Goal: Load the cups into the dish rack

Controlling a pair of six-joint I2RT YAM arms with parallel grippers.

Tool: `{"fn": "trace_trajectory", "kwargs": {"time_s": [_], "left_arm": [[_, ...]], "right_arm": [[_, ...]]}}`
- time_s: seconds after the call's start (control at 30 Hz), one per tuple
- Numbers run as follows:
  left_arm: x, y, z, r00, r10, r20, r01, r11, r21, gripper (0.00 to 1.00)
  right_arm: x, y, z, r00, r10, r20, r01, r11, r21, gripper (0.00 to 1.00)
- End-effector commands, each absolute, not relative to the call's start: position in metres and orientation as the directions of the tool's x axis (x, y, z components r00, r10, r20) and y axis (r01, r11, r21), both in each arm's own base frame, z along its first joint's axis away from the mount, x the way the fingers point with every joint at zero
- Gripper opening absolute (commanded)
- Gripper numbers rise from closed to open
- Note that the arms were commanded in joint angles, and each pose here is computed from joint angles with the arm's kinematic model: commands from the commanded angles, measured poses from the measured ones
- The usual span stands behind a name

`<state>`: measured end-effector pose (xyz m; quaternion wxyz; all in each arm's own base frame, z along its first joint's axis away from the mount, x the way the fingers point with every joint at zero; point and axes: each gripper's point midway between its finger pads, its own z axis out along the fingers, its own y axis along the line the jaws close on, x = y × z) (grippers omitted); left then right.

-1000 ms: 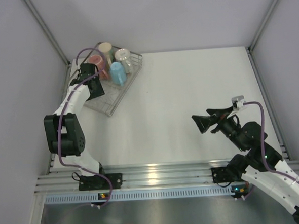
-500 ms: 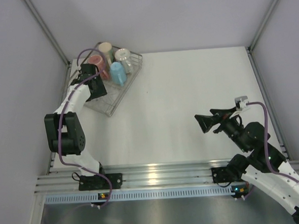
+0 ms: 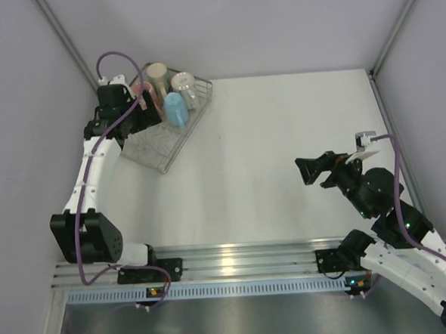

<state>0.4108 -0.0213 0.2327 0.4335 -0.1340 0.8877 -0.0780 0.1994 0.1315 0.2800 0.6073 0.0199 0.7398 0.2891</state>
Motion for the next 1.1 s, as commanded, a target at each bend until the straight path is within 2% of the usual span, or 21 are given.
{"fn": "trace_trajectory", "kwargs": {"time_s": [0.0,0.17,0.2,0.3,0.43,0.57,0.77,1.07], "left_arm": [[0.397,-0.073,0.290,-0.506,-0.286,-0.814,0.108,0.915,-0.389,0.98],[0.353,-0.131,0.309,-0.496,-0.253,-0.831,0.339,0.825,-0.453,0.98],[0.342,-0.139,0.329,-0.439,-0.257,-0.861,0.397,0.804,-0.442,0.98],[0.311,-0.169,0.333,-0.428,-0.249,-0.869,0.503,0.733,-0.458,0.98],[0.265,-0.202,0.346,-0.424,-0.268,-0.865,0.642,0.584,-0.496,0.98],[0.234,-0.224,0.344,-0.468,-0.246,-0.849,0.692,0.495,-0.525,0.98],[0.197,-0.247,0.339,-0.476,-0.210,-0.854,0.740,0.430,-0.517,0.98],[0.178,-0.254,0.339,-0.469,-0.194,-0.861,0.766,0.396,-0.507,0.98]], "right_arm": [[0.208,0.114,0.296,-0.246,0.427,-0.870,-0.189,0.859,0.475,0.99],[0.216,0.110,0.314,-0.248,0.427,-0.870,-0.128,0.875,0.466,0.99],[0.219,0.113,0.314,-0.260,0.422,-0.868,-0.122,0.878,0.463,0.99],[0.222,0.123,0.323,-0.278,0.414,-0.866,-0.144,0.874,0.464,0.99],[0.224,0.131,0.330,-0.301,0.387,-0.872,-0.170,0.878,0.448,0.99],[0.218,0.140,0.343,-0.300,0.370,-0.879,-0.250,0.859,0.447,0.99],[0.207,0.144,0.350,-0.288,0.404,-0.868,-0.316,0.816,0.485,0.99],[0.201,0.149,0.331,-0.315,0.449,-0.836,-0.330,0.774,0.540,0.99]]}}
